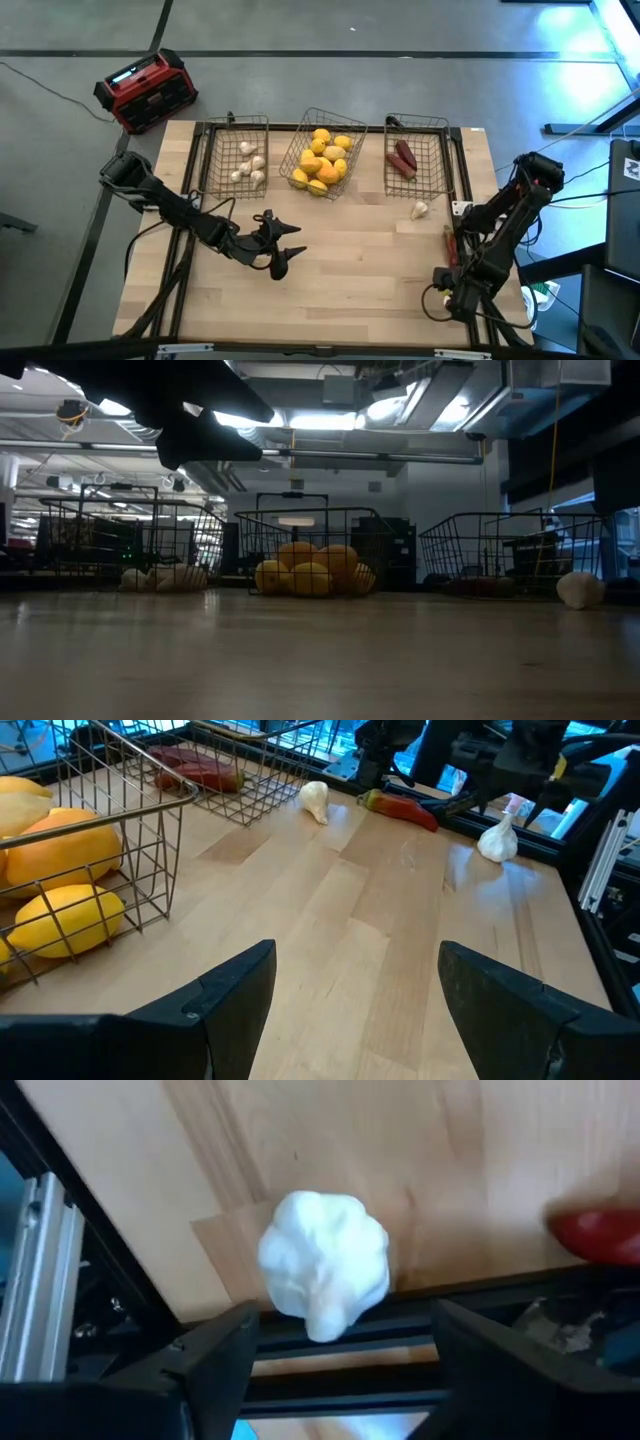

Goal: Sort produce into baskets
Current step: Put the garlic into the left wire basket

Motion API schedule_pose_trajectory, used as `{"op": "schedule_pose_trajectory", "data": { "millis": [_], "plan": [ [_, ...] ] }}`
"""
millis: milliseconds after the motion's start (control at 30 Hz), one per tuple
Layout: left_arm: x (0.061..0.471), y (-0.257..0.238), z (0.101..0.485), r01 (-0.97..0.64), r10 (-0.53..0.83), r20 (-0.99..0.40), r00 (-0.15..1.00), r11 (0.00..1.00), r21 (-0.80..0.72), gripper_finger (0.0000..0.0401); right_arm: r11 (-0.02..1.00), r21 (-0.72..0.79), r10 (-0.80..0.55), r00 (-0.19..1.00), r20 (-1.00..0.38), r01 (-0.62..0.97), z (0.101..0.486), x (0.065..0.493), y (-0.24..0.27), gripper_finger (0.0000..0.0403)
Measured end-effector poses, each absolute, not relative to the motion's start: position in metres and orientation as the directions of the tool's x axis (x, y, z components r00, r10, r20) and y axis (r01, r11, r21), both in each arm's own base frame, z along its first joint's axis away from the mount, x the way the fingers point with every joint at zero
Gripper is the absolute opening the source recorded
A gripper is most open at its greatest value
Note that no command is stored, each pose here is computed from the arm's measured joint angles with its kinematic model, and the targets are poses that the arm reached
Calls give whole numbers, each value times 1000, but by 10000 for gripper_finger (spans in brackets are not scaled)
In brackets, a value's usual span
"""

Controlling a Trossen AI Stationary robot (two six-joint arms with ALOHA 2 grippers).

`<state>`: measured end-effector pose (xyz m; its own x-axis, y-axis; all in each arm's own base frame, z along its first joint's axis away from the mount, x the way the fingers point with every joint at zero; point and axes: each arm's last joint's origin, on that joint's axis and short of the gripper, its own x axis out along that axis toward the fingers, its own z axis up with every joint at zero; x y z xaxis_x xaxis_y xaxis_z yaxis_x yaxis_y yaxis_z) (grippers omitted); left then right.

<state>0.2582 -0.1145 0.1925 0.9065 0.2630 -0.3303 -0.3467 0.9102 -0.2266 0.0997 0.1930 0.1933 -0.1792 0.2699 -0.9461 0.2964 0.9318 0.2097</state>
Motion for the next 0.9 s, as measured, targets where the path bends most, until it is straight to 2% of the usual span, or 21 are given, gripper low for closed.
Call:
{"op": "schedule_pose_trajectory", "data": {
  "millis": [333, 500, 767, 900],
  "plan": [
    [258, -115, 192, -347, 263, -330, 906, 910, -226, 276, 930, 241, 292, -162, -942, 277, 192, 101, 195, 229],
    [258, -115, 192, -347, 263, -330, 906, 910, -226, 276, 912, 306, 353, -141, -925, 273, 182, 102, 197, 199],
    [258, -115, 193, -346, 263, -330, 907, 912, -223, 276, 909, 305, 361, -170, -917, 282, 181, 101, 197, 133],
    [258, -115, 192, -345, 263, -330, 906, 912, -222, 276, 911, 305, 360, -172, -917, 278, 181, 101, 197, 119]
  ]
}}
